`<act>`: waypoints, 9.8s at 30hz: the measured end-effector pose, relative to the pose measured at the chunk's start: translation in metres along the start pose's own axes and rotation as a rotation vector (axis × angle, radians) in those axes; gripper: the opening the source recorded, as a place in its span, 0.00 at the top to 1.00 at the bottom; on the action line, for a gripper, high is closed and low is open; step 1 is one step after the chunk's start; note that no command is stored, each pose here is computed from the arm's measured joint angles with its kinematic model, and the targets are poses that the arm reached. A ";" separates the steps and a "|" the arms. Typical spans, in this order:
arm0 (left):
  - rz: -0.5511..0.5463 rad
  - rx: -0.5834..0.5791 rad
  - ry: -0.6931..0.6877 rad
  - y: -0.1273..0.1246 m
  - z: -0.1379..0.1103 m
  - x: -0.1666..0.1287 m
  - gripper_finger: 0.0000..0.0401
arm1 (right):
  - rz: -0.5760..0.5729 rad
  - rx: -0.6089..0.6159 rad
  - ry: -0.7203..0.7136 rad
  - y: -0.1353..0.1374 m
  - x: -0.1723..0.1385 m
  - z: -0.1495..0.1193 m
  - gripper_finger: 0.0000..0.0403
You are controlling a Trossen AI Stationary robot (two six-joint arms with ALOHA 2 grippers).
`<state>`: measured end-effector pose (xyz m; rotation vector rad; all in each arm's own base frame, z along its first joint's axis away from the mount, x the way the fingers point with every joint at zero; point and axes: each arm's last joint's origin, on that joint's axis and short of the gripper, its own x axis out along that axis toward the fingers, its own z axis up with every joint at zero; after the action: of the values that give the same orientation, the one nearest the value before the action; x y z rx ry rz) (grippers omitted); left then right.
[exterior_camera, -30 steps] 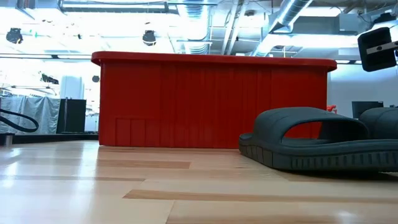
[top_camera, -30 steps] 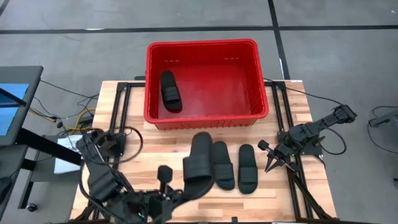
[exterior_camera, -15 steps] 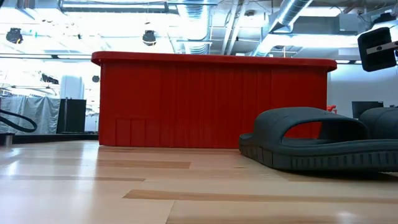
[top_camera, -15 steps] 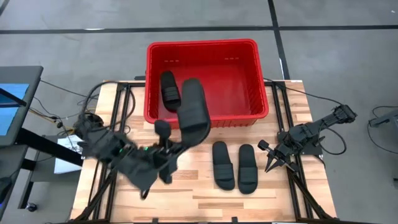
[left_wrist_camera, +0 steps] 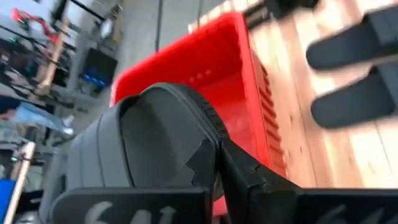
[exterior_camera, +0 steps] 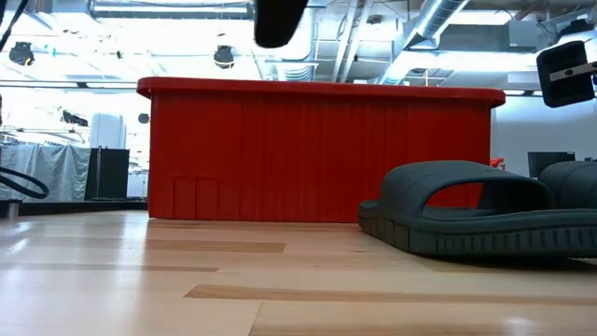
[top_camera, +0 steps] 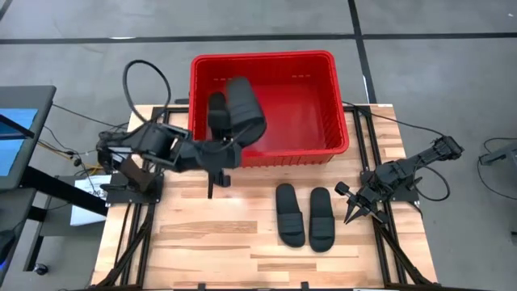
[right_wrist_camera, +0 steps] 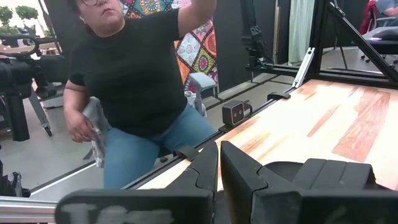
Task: Pick and place slides into bin
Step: Put the black slipper into the red container
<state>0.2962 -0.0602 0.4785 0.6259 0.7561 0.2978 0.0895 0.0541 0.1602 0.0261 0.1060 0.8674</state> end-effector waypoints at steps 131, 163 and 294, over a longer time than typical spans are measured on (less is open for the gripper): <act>-0.058 0.082 0.099 0.023 -0.215 0.176 1.00 | 0.000 0.000 0.000 0.000 0.000 0.000 0.97; -0.084 0.115 0.143 0.000 -0.200 0.169 1.00 | 0.000 0.000 0.000 0.000 0.000 0.000 0.97; -0.176 0.102 0.285 0.057 -0.224 0.221 0.65 | 0.000 0.000 0.000 0.000 0.000 0.000 0.97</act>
<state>0.2881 0.1810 0.2685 0.6153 1.0994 0.1881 0.0895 0.0541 0.1602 0.0261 0.1059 0.8671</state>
